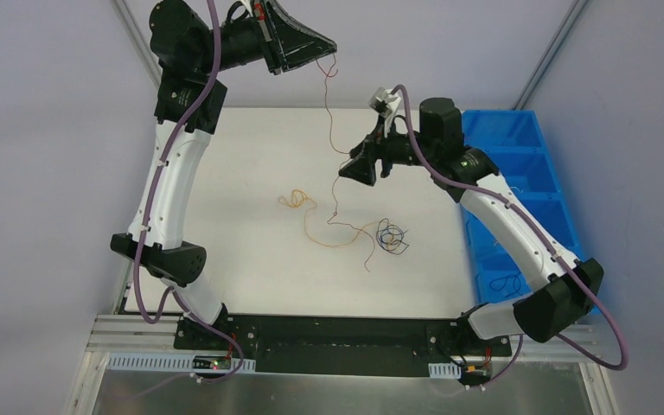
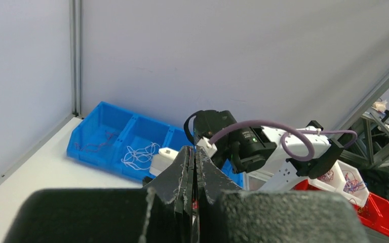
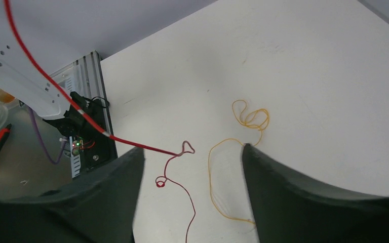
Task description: Untangle the cables
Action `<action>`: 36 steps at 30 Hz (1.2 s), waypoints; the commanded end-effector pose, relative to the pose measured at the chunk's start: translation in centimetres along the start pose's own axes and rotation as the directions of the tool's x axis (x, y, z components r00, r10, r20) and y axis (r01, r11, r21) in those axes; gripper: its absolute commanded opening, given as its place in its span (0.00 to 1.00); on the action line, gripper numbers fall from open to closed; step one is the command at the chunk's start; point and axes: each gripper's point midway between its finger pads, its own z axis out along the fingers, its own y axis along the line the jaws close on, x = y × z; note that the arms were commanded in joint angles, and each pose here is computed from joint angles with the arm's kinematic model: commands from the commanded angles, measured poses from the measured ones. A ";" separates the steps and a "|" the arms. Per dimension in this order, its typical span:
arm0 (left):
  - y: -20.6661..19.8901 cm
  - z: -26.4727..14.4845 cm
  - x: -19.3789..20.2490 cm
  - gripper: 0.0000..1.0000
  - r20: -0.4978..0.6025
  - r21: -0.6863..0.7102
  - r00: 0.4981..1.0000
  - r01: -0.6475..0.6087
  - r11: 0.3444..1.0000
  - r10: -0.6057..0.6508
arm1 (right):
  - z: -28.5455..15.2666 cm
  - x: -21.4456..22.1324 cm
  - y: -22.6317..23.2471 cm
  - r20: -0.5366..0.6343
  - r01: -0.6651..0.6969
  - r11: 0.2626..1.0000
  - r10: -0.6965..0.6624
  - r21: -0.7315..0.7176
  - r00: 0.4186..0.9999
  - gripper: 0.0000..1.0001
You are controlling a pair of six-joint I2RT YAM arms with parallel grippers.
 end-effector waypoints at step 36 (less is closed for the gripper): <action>14.0 -12.2 8.2 0.00 0.064 -0.528 0.976 0.209 0.823 -0.207 | -2.6 -8.9 -1.1 0.344 0.094 0.955 -0.192 0.280 0.919 0.00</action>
